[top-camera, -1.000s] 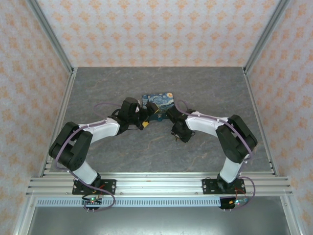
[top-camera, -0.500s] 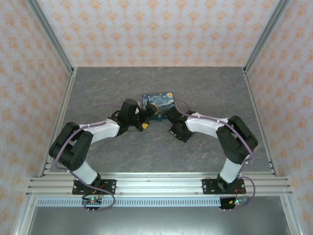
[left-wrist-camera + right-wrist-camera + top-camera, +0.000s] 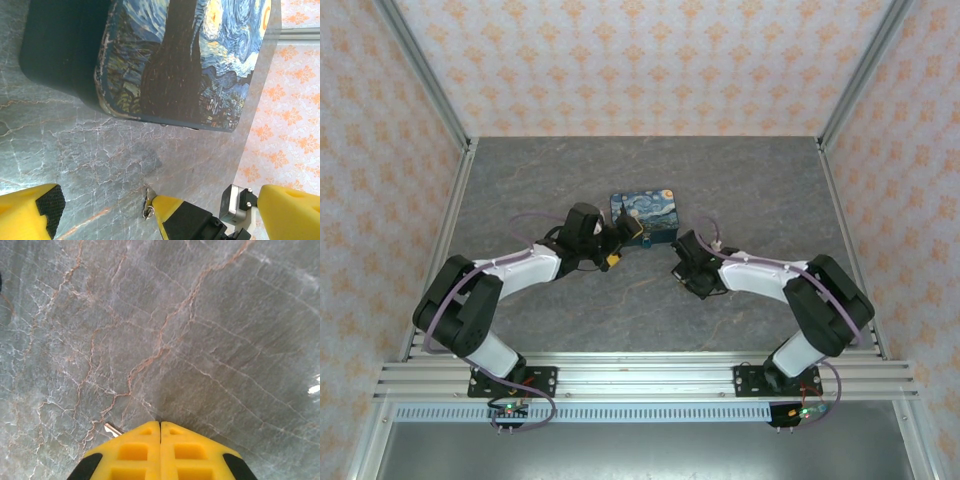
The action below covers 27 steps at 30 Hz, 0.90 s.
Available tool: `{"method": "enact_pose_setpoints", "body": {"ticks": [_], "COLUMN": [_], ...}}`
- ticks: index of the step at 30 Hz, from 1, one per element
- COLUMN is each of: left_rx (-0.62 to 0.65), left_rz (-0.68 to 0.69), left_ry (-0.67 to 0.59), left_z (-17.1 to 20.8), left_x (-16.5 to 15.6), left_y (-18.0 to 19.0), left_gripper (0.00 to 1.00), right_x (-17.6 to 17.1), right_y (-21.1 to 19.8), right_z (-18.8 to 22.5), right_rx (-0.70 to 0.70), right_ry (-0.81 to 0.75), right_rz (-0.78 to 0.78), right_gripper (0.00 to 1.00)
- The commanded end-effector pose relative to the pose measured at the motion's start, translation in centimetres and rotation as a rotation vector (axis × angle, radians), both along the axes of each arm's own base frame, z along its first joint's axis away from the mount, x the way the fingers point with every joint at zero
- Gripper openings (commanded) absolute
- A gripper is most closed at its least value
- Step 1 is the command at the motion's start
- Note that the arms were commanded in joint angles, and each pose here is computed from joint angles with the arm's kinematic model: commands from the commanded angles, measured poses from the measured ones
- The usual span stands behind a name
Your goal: Unlock a padlock with a key
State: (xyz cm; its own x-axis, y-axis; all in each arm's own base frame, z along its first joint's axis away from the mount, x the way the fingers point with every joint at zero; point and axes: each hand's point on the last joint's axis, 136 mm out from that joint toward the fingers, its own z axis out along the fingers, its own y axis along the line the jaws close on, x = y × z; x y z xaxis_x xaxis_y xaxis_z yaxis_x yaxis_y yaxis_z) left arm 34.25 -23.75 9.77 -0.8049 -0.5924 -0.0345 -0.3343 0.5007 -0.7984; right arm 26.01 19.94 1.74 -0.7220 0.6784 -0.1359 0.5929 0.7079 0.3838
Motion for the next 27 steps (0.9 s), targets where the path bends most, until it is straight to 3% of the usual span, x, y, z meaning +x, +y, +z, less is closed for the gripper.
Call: {"method": "enact_pose_setpoints", "body": {"ticks": [1,21,27], "left_rx": [0.015,-0.075,-0.19], "left_rz": [-0.032,-0.022,0.037], "left_ry": [-0.004,0.108,0.144], "left_z": [0.4,-0.6,0.0], "left_x": [-1.2,-0.9,0.0], "left_y": [-0.1,-4.9,-6.4], "left_gripper": [1.0,0.95,0.91], "right_x": [-0.7,1.2,2.2], "right_y": [1.2,0.6,1.1], "right_z": [-0.5,6.4,9.7], "right_rx": [0.069,0.116,0.137], "right_ry": [0.009,-0.174,-0.24], "right_rz": [0.047,0.111,0.137], "right_gripper": [0.0,0.0,0.0]}}
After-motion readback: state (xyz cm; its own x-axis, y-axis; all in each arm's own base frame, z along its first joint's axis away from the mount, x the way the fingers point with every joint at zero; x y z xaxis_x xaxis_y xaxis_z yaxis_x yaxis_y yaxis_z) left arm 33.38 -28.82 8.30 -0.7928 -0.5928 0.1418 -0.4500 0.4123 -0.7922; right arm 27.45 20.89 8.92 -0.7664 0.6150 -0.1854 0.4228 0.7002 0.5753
